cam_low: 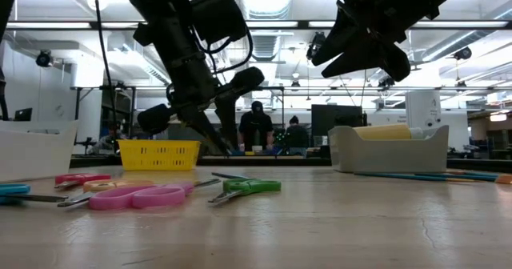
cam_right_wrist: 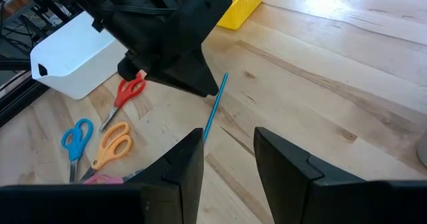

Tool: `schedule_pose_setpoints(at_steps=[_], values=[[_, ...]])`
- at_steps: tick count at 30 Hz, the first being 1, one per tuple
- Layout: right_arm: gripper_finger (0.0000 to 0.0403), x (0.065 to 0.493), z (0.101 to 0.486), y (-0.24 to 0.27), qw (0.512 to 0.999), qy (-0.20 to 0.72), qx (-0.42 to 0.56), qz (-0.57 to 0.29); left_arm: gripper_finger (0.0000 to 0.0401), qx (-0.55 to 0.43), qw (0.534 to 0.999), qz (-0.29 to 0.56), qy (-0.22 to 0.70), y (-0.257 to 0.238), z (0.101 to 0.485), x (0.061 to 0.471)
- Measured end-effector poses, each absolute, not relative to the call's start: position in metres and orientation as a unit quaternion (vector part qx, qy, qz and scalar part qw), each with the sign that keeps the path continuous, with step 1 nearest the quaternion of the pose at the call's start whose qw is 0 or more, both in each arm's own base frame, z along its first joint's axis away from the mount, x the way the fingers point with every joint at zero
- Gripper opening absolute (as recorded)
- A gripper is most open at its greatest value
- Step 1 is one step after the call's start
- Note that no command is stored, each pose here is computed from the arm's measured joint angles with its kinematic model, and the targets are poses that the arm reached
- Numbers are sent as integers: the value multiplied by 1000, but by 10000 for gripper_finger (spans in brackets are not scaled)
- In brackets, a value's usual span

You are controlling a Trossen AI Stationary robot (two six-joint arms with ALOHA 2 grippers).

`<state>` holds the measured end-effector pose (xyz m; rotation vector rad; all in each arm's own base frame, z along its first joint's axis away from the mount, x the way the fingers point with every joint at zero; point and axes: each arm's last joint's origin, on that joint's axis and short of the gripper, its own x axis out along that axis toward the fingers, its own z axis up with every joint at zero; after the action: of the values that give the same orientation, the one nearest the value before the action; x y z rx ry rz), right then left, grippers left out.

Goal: Pick & Place Paint Supplies
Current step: Put the blue paintbrush into the white bin

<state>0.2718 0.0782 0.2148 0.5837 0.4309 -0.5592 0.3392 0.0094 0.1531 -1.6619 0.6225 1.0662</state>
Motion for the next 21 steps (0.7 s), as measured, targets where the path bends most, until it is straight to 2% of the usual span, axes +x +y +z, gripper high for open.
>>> schedule_pose_setpoints(at_steps=[5, 12, 21], values=[[130, 272, 215, 78, 897, 208, 282, -270, 86, -693, 509, 447, 245, 10, 154, 340], [130, 272, 215, 78, 897, 208, 281, -270, 86, -718, 457, 478, 219, 11, 152, 337], [130, 272, 215, 78, 897, 208, 282, -270, 86, -720, 426, 506, 209, 17, 142, 333]])
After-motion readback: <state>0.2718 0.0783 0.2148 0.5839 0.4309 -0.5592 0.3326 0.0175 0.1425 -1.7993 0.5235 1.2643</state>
